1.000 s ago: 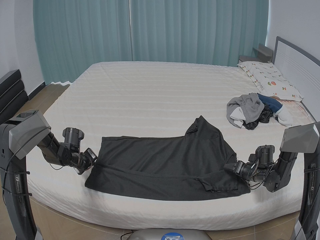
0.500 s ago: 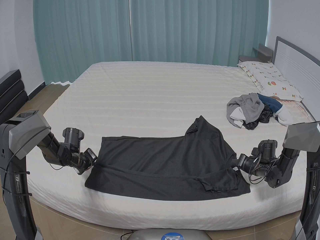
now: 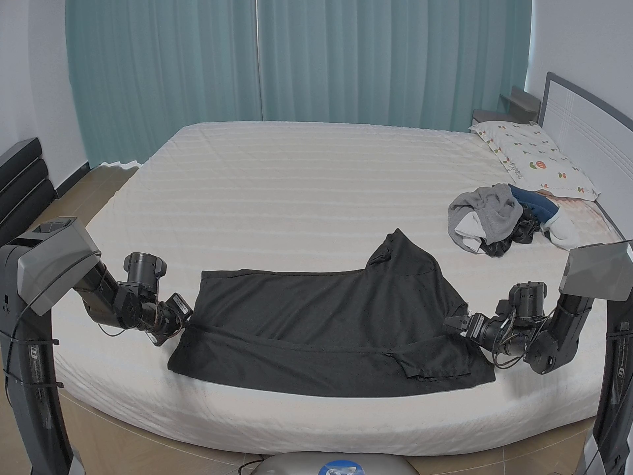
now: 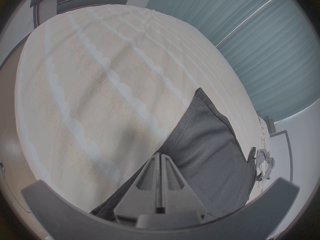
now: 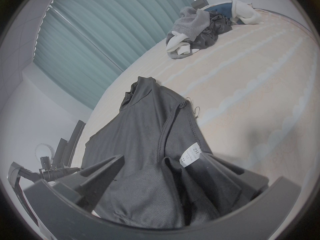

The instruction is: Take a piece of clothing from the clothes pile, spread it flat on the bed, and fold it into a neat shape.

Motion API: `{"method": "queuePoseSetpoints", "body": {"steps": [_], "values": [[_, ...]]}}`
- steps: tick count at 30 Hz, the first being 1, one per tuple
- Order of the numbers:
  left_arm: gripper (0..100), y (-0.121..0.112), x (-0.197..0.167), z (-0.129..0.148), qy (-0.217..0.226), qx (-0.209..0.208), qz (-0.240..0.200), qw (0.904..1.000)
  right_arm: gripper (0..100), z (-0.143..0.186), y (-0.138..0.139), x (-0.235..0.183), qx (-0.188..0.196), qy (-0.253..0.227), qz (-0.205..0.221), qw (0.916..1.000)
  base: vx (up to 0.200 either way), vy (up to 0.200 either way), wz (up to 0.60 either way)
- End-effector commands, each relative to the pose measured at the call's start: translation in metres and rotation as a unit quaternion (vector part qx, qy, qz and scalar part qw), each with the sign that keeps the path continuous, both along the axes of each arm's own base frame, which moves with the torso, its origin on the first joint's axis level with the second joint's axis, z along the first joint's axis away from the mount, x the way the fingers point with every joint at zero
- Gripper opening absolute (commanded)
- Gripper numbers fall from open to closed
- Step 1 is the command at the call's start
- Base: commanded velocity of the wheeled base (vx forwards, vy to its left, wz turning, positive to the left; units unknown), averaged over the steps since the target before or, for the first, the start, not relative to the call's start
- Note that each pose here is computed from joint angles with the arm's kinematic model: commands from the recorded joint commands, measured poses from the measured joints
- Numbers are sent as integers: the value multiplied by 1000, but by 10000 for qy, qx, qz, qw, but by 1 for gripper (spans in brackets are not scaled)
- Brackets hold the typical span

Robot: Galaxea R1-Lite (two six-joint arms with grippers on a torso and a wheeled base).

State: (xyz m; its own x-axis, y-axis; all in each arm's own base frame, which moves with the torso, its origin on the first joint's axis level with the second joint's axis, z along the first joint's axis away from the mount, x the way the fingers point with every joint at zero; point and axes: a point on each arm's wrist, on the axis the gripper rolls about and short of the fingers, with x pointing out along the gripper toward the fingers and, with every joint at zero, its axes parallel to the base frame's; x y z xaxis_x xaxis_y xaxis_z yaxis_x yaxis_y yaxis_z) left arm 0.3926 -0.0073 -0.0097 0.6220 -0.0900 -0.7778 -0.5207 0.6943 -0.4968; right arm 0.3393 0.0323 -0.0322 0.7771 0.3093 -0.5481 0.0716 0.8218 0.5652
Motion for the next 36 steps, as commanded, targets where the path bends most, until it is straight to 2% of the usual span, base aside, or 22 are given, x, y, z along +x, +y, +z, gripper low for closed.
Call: {"method": "queuePoseSetpoints", "body": {"steps": [1,10,11,36], "values": [[0,0,0,0,-4,-3,6,10000,100,-3,2,-1,-105,66,109,9999,0,0,0],[0,1,0,0,-4,-3,13,10000,100,-10,4,-3,-203,153,252,9994,0,0,0],[0,0,0,0,-4,-3,6,10000,0,-10,4,-3,-208,151,256,9993,0,0,0],[0,1,0,0,-4,-3,13,10000,0,17,-5,9,-116,-381,51,9992,0,0,0]]}}
